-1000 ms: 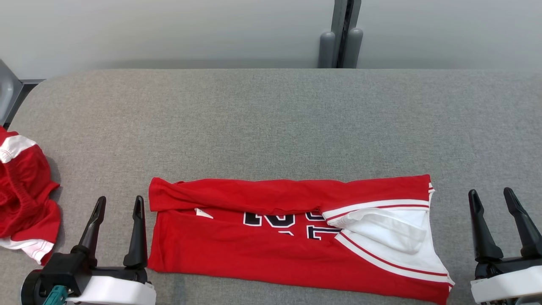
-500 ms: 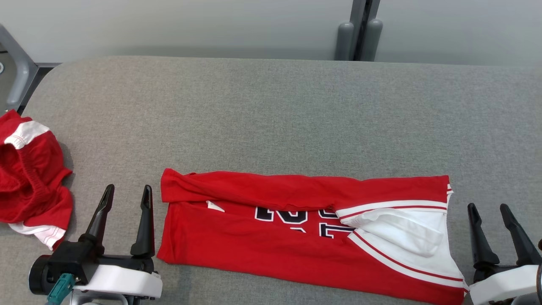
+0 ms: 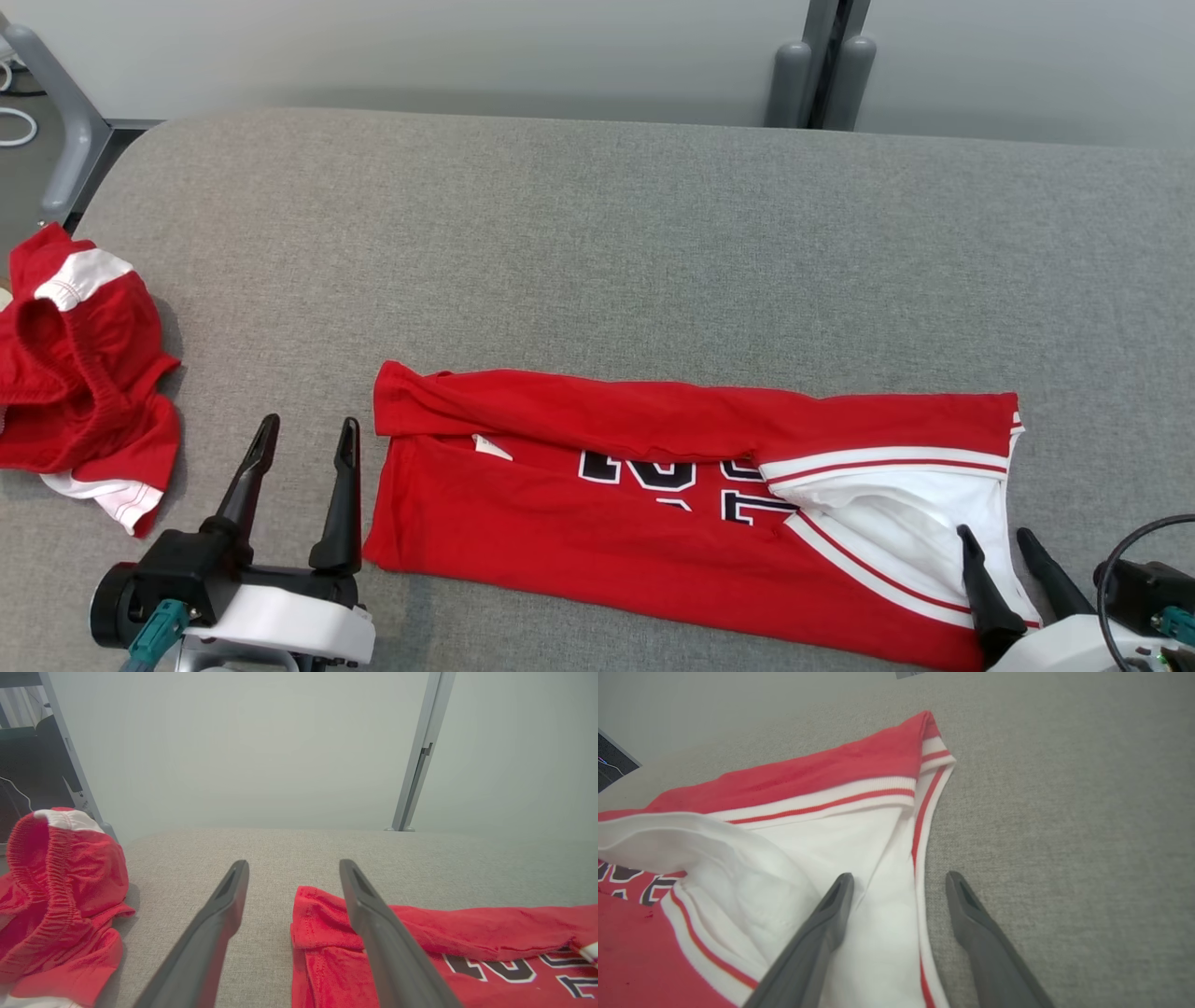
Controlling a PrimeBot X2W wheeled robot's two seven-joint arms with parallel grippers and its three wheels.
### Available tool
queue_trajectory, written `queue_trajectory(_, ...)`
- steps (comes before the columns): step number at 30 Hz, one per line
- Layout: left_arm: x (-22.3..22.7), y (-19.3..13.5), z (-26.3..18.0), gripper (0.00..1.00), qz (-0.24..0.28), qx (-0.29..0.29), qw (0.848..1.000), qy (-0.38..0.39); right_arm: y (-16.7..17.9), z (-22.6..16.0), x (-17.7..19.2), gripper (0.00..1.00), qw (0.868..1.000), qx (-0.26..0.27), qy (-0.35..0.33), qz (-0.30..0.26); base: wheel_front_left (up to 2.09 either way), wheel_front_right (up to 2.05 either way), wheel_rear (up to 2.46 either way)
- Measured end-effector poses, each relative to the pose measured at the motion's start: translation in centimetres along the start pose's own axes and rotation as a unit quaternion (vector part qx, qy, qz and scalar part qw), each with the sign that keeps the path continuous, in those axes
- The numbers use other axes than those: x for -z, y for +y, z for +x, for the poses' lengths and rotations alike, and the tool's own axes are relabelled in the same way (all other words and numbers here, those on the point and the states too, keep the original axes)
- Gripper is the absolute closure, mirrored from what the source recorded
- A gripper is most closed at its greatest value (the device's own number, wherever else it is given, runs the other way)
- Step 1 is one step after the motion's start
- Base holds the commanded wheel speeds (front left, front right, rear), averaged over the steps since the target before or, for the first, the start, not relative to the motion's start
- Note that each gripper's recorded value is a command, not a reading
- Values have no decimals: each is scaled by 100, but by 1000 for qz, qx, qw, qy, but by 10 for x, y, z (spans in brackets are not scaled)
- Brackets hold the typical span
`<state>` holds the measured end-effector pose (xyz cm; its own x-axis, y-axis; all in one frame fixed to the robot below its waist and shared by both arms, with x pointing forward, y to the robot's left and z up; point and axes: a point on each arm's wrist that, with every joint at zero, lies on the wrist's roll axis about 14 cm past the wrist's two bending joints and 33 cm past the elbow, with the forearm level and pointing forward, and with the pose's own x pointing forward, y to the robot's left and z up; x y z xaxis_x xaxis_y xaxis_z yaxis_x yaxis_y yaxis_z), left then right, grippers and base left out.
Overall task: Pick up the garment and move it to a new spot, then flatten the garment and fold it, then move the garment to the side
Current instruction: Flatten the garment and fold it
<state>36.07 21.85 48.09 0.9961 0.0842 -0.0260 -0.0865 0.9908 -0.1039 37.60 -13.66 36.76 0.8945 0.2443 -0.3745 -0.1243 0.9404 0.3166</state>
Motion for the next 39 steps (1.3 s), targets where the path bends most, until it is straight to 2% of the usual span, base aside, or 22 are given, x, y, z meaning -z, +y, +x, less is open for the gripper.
queue_trajectory(5,1,-2,4,0,1,5,1000,1,2,4,9,0,1000,-5,24,4,0,0,0)
queue_trajectory(6,0,-3,6,0,1,7,1000,0,2,4,12,35,1000,-6,30,6,0,0,0)
queue_trajectory(7,-1,-3,7,0,2,8,1000,-2,2,5,13,60,999,-7,35,6,0,0,0)
queue_trajectory(8,0,-4,7,0,2,8,1000,-1,2,6,12,100,999,-8,36,4,0,0,0)
queue_trajectory(12,1,-4,8,0,2,8,1000,1,8,11,16,100,999,-17,48,12,0,0,0)
queue_trajectory(20,-2,-5,11,0,6,11,1000,-5,-4,10,8,100,999,-9,38,15,0,0,0)
queue_trajectory(32,0,-15,20,0,7,25,1000,-4,-95,-22,-19,100,995,97,0,-2,0,0,0)
queue_trajectory(35,1,-20,23,0,7,32,999,-3,-102,-26,-26,100,994,106,-10,-3,0,0,0)
queue_trajectory(39,3,-27,26,0,6,44,999,-2,-92,-25,-42,100,996,88,-32,-5,0,0,0)
